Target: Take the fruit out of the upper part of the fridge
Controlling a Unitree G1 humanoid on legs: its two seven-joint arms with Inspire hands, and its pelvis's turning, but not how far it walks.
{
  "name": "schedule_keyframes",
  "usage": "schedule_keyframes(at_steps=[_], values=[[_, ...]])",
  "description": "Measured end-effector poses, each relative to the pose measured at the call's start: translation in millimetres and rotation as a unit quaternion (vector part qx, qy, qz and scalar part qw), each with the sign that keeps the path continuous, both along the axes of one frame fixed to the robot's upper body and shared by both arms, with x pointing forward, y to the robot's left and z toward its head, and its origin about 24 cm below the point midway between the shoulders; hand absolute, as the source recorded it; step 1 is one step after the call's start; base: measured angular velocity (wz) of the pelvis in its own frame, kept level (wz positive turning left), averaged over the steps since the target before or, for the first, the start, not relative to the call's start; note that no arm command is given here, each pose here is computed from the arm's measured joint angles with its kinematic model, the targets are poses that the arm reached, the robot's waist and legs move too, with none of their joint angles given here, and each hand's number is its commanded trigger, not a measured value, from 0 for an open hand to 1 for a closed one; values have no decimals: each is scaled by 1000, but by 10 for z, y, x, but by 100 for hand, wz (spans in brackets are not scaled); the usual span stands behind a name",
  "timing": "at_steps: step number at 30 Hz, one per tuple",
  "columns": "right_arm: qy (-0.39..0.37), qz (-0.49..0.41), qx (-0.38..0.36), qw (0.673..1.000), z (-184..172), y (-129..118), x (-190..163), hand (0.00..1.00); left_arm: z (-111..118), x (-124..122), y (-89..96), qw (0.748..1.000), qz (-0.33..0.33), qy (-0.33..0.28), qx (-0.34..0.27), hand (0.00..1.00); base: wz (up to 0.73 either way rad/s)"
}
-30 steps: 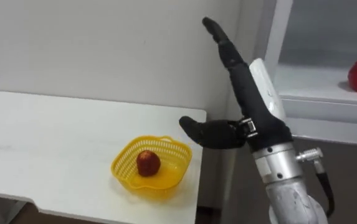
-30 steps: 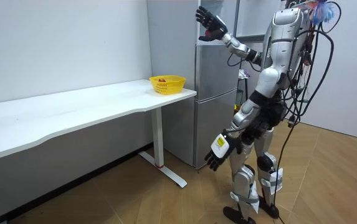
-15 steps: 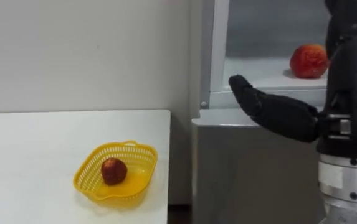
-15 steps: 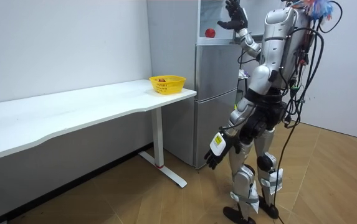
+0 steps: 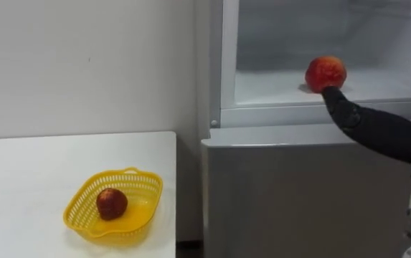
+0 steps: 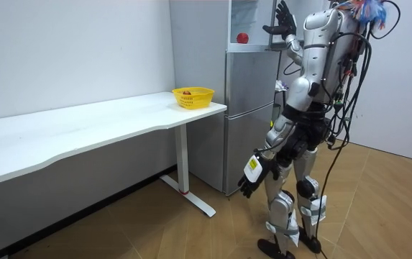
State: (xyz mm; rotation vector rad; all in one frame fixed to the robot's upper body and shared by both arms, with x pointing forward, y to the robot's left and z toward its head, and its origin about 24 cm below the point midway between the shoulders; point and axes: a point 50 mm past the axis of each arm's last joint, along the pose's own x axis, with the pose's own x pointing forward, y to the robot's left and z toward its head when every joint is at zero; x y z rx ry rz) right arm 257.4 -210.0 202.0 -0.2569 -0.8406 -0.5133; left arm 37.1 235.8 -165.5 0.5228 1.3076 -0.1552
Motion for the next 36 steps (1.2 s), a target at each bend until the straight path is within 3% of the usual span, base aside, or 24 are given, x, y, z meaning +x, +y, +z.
schedule_keyframes(at_steps=[11,21,36], values=[[41,-28,12,999,5,-254,208,0,5,-41,33,1000,-3,15,-7,0,3],[44,-33,13,998,293,-432,425,0,52,84,77,1000,5,-13,-2,0,6],[82,-27,30,996,419,-566,649,0,67,-40,157,1000,3,10,4,0,4]])
